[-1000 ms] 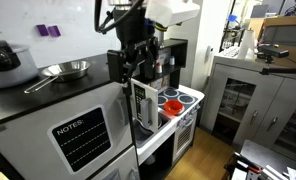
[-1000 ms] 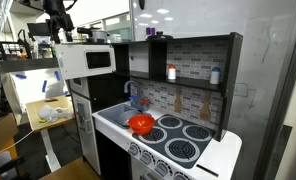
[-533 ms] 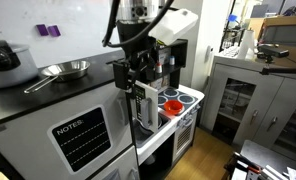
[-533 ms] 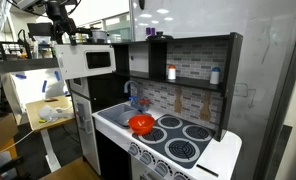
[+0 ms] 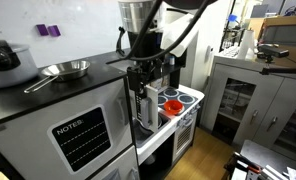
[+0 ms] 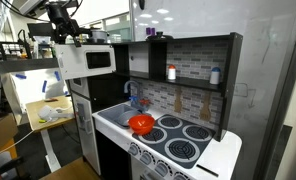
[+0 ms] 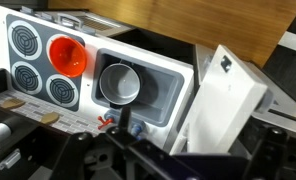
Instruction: Take the orange bowl from the cabinet and put it on the stove then close the cabinet door
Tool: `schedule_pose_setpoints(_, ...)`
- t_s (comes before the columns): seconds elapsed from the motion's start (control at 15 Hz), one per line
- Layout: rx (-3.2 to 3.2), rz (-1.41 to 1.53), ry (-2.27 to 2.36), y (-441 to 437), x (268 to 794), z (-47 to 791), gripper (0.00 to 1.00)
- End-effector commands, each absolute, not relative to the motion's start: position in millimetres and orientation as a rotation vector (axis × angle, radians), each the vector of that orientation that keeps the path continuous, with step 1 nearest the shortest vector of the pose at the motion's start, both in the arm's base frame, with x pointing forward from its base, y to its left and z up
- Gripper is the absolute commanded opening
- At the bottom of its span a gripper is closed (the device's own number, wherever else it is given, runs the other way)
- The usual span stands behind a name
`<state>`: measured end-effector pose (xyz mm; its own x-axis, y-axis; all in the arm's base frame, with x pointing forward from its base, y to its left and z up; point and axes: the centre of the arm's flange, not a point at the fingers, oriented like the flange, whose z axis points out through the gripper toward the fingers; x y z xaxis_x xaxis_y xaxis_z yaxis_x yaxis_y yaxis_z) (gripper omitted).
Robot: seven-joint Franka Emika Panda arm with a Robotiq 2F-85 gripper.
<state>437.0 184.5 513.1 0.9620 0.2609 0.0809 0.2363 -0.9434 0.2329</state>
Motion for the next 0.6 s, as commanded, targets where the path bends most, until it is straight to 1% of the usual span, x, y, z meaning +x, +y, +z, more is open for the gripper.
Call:
schedule_pose_setpoints(0.0, 2.851, 0.23, 0.349, 162, 431, 508, 1.0)
schedule_pose_setpoints(0.53, 2.83, 0.29, 0.308, 129, 437, 501, 1.0)
